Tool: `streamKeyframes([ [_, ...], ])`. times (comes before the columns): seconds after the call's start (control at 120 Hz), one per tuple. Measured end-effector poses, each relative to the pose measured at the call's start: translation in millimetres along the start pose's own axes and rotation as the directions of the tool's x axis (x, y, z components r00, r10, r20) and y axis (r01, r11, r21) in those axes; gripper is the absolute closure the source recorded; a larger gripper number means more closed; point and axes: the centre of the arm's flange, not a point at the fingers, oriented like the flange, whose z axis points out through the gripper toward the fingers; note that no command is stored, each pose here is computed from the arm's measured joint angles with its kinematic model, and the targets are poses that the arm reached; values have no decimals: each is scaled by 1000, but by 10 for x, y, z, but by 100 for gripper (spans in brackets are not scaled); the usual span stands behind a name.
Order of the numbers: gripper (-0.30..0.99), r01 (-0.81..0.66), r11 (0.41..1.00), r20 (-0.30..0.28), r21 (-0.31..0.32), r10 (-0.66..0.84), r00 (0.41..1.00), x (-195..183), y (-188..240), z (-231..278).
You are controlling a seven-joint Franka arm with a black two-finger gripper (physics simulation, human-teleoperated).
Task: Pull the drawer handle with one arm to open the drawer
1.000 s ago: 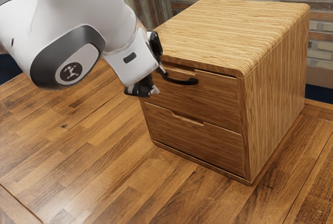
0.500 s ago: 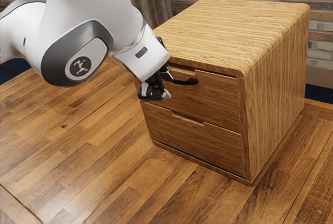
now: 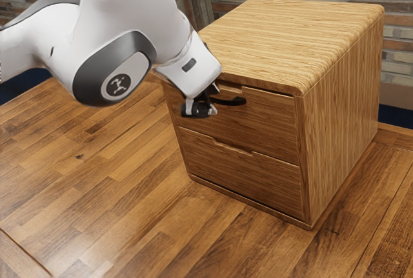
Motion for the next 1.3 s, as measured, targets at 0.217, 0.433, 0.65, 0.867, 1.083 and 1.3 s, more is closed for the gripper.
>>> streamKeyframes([
  [0.217,49,-40,999,-10,3,40,999,122,82,22],
  [0.433,57,-51,999,-1,-5,51,999,49,101,97],
  [0.65,77,-83,996,4,18,83,997,2,315,-77],
  [0.867,79,-130,991,14,37,129,991,-41,719,-277],
  [1.083,79,-122,992,20,34,121,992,-164,862,-396],
  [1.3,77,-86,996,34,16,86,996,-419,945,-444],
])
